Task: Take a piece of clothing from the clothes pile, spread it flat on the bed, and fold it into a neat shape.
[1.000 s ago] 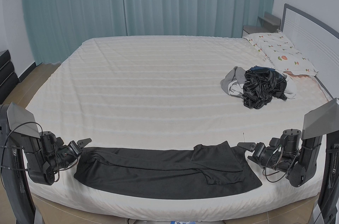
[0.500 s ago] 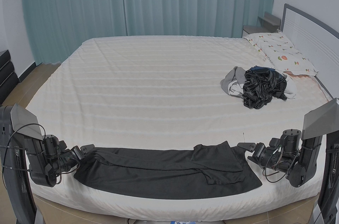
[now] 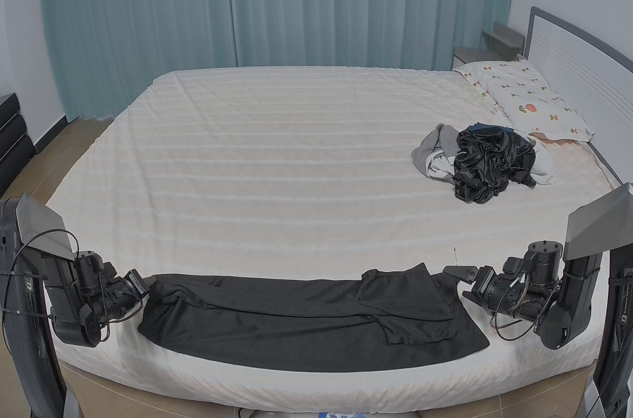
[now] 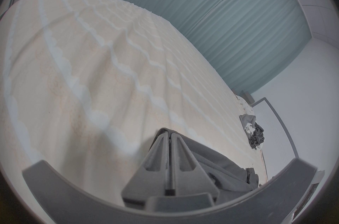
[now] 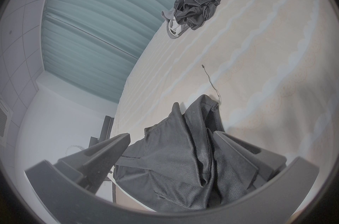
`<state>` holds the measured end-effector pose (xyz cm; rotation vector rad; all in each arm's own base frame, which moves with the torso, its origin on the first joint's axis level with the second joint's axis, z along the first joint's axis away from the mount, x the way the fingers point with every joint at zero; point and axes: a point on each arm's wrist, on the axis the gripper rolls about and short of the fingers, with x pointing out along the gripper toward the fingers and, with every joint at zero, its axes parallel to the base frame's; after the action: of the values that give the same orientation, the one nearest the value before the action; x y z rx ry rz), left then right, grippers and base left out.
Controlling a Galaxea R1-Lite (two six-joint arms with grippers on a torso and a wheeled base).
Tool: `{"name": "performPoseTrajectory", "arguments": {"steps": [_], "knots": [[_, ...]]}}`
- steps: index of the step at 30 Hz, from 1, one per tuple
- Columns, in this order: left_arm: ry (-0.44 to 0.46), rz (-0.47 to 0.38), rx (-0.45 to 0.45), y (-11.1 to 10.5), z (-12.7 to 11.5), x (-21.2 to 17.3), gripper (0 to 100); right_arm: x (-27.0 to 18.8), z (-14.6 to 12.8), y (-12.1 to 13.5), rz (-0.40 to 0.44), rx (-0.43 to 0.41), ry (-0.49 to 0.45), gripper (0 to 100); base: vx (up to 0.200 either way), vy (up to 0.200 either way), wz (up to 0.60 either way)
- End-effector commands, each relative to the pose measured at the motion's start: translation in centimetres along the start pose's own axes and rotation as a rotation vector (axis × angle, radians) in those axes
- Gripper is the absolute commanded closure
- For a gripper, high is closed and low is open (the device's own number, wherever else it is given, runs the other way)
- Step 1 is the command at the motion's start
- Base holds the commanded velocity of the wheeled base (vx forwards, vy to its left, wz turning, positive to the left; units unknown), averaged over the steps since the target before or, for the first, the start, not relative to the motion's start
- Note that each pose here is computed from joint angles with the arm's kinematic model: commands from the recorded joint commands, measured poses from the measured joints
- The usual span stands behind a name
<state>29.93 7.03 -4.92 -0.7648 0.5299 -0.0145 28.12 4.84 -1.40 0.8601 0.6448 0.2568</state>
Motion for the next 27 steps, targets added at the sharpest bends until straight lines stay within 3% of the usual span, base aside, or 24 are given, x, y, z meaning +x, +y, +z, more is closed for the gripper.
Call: {"name": "performPoseTrajectory", "arguments": {"steps": [1,13,27], "knots": [[-0.032,-0.004,-0.003,0.0,0.8,-0.2,100,0.0,0.1,0.1,0.007,-0.003,-0.005,0,0.000,0.000,0.00],[-0.099,-0.046,0.010,-0.4,2.5,0.7,100,0.0,0.1,0.1,0.008,-0.004,-0.006,0,0.000,0.000,0.00],[-0.088,-0.044,0.007,-0.4,2.2,0.7,100,0.7,0.0,-0.4,-0.001,-0.002,-0.002,0,0.000,0.000,0.00]]}}
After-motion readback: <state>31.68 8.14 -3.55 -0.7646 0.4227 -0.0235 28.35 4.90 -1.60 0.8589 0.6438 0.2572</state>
